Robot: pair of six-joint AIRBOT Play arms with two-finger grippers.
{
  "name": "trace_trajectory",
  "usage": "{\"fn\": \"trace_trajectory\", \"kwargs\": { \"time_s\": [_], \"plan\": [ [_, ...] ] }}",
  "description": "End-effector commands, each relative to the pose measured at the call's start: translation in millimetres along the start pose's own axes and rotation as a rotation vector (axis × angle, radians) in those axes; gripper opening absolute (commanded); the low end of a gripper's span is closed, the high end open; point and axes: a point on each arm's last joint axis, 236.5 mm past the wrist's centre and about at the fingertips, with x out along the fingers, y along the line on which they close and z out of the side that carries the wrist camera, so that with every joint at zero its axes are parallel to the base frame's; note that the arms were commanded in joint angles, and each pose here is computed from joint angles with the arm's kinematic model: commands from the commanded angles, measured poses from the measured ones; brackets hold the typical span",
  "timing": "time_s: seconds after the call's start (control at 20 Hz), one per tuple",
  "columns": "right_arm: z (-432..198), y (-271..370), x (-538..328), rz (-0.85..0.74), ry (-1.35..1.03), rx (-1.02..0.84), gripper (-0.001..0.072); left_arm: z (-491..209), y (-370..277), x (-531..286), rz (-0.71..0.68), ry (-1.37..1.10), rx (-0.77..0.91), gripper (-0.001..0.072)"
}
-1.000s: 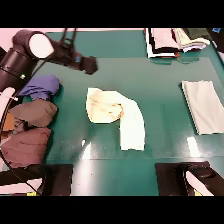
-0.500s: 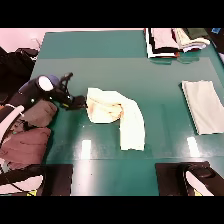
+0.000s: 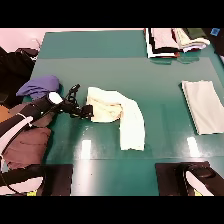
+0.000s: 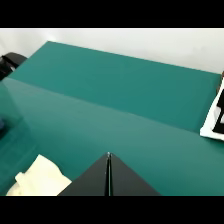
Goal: Fold the shirts.
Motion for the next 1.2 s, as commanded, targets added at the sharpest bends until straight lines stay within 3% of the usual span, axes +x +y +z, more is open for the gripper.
{"fn": "trace_trajectory", "kwargs": {
  "time_s": [0.0,0.2,0.25,0.3,0.35,0.45,0.6,0.85,1.15],
  "plan": [
    [-49.8,-15.4,2.8,-0.026,0.182,0.036,0.0019,20.9,-0.8,-15.7,-0.016,-0.032,-0.012,0.0025],
    [-223.7,-52.2,6.2,-0.081,0.661,0.333,0.0021,47.1,1.2,-41.7,0.033,-0.061,0.074,0.0024],
    [-271.4,-55.9,7.0,-0.089,0.753,0.405,0.0095,51.2,-1.2,-44.5,0.033,-0.071,0.084,0.0025],
    [-313.6,-53.5,7.3,-0.087,0.824,0.47,0.0349,53.5,-3.1,-46.0,0.031,-0.077,0.087,0.0025],
    [-348.9,-43.3,8.4,-0.064,0.871,0.544,0.0461,54.4,-3.5,-46.3,0.03,-0.08,0.088,0.0025],
    [-401.7,-14.5,14.1,0.003,0.901,0.69,0.0454,54.4,-3.5,-46.3,0.031,-0.08,0.088,0.0025],
    [-430.2,20.2,22.0,0.07,0.898,0.775,0.045,54.2,-3.3,-46.3,0.031,-0.079,0.088,0.0025],
    [-426.9,51.7,34.9,0.147,0.89,0.665,0.0429,53.5,-3.3,-46.2,0.031,-0.076,0.088,0.0025],
    [-443.1,71.4,47.9,0.201,1.058,0.581,0.0428,49.2,-1.8,-46.0,0.037,-0.058,0.093,0.0025]
  ]
}}
